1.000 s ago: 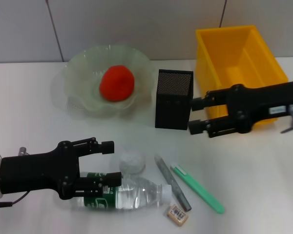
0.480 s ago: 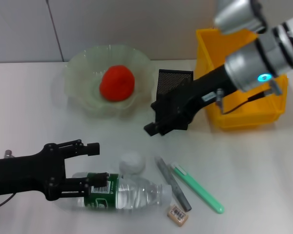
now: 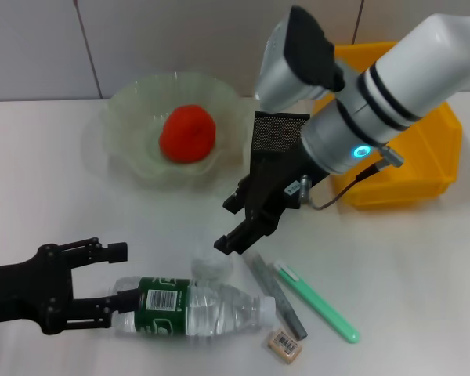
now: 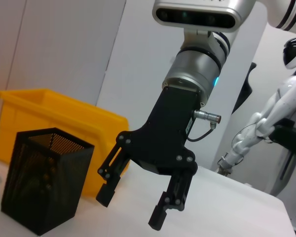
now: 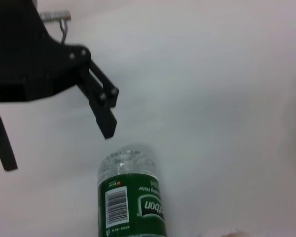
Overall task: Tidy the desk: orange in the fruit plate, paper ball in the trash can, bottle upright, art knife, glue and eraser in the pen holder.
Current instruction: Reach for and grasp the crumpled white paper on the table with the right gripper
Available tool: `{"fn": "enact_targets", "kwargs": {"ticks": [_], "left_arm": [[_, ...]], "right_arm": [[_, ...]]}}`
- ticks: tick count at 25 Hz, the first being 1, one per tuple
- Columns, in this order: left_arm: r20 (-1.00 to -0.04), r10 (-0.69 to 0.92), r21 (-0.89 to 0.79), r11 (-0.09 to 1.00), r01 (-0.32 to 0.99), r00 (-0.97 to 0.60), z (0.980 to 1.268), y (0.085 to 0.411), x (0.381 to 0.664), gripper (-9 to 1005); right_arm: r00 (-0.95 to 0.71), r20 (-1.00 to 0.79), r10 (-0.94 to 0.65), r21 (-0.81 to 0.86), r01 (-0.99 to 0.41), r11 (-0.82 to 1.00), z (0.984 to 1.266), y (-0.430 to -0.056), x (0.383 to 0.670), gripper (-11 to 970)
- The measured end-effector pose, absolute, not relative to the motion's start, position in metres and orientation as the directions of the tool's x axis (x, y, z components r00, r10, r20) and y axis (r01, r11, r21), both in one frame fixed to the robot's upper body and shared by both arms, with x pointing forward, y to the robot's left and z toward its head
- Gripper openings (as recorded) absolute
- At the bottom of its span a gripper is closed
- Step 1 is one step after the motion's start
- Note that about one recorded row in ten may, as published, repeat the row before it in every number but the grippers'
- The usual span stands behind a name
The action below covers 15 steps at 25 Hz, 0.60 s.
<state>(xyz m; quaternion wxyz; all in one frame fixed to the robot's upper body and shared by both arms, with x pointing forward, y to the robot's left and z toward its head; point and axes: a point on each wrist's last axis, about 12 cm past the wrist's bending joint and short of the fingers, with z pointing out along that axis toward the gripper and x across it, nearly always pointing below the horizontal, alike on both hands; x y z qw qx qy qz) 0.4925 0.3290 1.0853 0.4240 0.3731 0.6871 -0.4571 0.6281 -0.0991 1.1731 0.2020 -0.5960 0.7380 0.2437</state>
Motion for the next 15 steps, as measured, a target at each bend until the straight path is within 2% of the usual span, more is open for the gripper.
{"fn": "enact_targets", "kwargs": {"ticks": [15], "left_arm": [[-0.908, 0.123, -0.342, 0.336, 0.878, -0.401, 1.084, 0.344, 0.484, 795]], "right_arm": [[-0.169, -0.57, -0.804, 0.055, -0.984, 0.168, 1.145, -0.076, 0.622, 734]]}}
